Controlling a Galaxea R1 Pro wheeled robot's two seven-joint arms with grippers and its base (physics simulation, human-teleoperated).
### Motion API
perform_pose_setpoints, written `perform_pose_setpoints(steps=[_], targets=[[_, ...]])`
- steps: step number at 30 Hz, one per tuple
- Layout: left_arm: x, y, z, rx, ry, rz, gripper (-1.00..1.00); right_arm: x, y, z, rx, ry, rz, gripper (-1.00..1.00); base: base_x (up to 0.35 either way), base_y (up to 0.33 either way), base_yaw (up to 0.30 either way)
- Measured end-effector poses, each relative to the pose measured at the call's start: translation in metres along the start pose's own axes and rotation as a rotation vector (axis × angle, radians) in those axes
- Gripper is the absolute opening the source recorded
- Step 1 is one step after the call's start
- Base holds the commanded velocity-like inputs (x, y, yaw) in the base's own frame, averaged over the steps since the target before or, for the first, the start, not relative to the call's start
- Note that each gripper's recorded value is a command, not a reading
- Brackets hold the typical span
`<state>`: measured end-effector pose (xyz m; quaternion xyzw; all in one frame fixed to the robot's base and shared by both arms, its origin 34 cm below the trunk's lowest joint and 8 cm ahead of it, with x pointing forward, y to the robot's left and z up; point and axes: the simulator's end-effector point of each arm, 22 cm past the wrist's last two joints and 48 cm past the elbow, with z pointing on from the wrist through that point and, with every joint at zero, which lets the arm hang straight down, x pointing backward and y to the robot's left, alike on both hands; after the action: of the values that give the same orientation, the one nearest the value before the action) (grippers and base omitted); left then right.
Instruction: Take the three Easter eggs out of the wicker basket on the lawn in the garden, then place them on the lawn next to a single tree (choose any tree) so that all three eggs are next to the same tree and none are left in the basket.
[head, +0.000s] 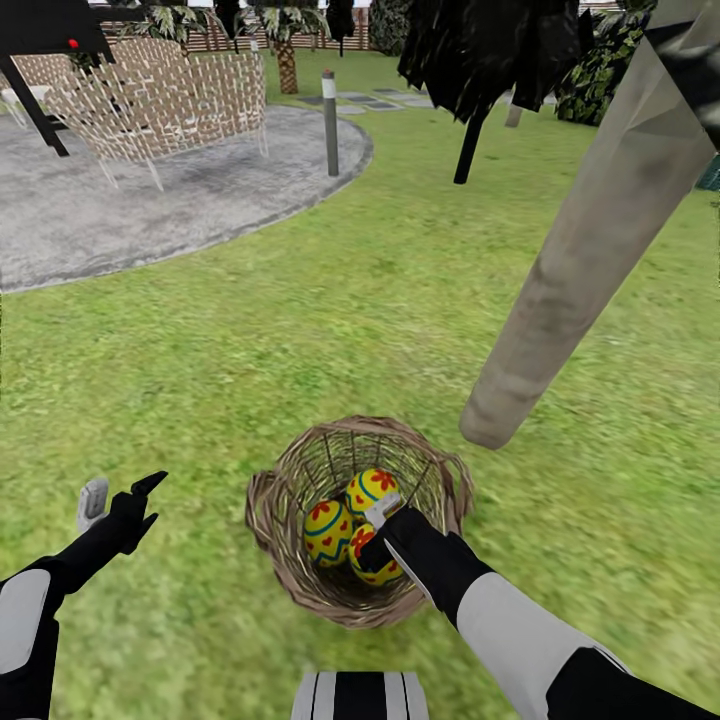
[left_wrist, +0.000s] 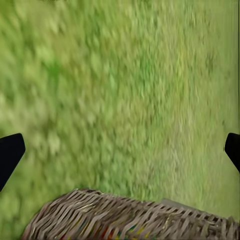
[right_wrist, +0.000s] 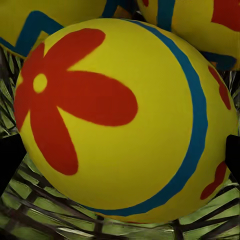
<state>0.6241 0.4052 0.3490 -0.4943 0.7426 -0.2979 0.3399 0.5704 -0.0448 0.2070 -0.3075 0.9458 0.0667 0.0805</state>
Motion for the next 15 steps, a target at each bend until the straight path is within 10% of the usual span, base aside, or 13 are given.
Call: perform_pose_setpoints(steps=[15], targets=[[-0.005, -0.017, -0.007, 0.031, -0.01, 0.004, 1.0, -0.011, -0.005, -0.016, 0.021, -0.026, -0.008, -1.0, 0.0, 0.0, 0.0]])
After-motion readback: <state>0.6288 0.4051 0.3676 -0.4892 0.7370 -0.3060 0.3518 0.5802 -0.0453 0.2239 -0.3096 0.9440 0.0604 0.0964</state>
